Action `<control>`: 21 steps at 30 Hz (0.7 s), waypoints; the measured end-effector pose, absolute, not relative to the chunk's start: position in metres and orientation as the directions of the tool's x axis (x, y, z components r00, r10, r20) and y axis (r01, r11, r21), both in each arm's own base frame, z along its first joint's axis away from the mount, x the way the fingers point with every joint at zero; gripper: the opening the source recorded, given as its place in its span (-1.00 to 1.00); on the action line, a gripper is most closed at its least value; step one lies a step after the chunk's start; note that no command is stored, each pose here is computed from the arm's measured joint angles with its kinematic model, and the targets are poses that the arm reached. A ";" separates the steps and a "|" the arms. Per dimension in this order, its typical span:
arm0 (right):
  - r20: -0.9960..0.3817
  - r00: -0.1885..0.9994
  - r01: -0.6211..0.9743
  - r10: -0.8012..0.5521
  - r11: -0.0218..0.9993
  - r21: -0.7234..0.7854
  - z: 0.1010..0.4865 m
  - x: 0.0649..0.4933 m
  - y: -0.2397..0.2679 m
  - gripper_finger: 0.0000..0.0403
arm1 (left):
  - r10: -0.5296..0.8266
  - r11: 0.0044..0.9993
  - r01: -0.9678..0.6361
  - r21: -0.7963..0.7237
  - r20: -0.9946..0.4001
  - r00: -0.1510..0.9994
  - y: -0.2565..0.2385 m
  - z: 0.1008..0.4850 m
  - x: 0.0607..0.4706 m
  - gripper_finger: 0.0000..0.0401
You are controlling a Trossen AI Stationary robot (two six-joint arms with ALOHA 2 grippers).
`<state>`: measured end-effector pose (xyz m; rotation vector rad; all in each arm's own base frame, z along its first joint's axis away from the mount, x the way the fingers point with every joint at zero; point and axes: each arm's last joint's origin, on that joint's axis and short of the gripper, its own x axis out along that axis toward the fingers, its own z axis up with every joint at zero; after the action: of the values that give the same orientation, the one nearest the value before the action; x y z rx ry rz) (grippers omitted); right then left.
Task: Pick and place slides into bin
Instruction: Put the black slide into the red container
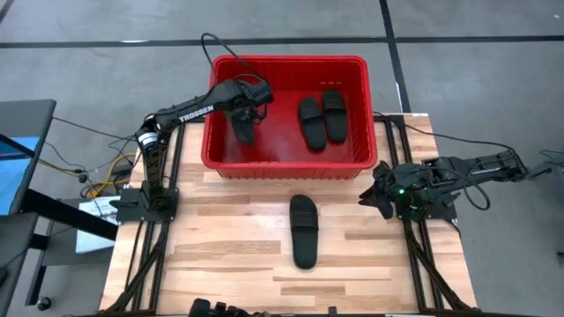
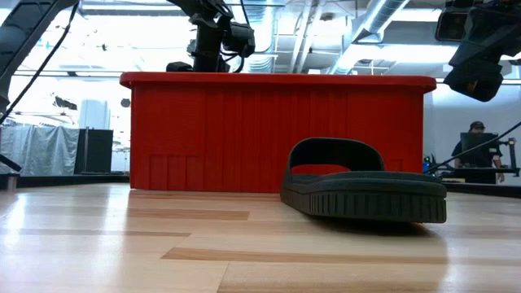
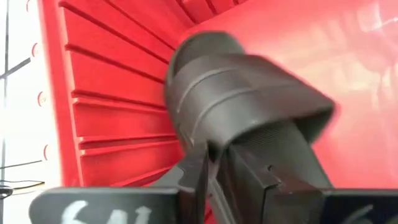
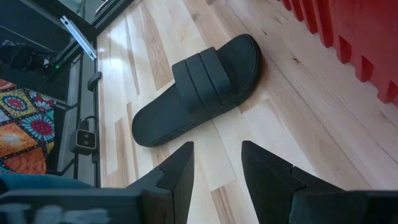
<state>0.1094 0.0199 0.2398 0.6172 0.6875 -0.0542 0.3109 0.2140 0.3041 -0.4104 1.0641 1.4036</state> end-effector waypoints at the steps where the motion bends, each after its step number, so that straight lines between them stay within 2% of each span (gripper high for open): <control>1: -0.609 0.779 0.245 0.151 0.821 0.515 0.240 0.109 0.020 -0.37 | 0.589 0.192 -0.919 0.344 -0.789 -0.172 0.214 0.304 0.311 -0.73; 7: -0.609 0.779 0.244 0.151 0.821 0.515 0.240 0.109 0.020 -0.37 | 0.590 0.196 -0.917 0.347 -0.789 -0.173 0.215 0.304 0.311 -0.65; 16: -0.609 0.778 0.244 0.151 0.821 0.515 0.240 0.109 0.020 -0.37 | 0.596 0.268 -0.879 0.394 -0.785 -0.169 0.215 0.305 0.311 -0.63; 21: -0.609 0.779 0.244 0.151 0.821 0.515 0.240 0.109 0.020 -0.37 | 0.663 0.263 -0.865 0.428 -0.731 -0.161 0.213 0.309 0.316 -0.62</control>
<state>0.1094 0.0199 0.2398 0.6172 0.6875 -0.0543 0.3161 0.2132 0.3091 -0.2436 1.0779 1.3640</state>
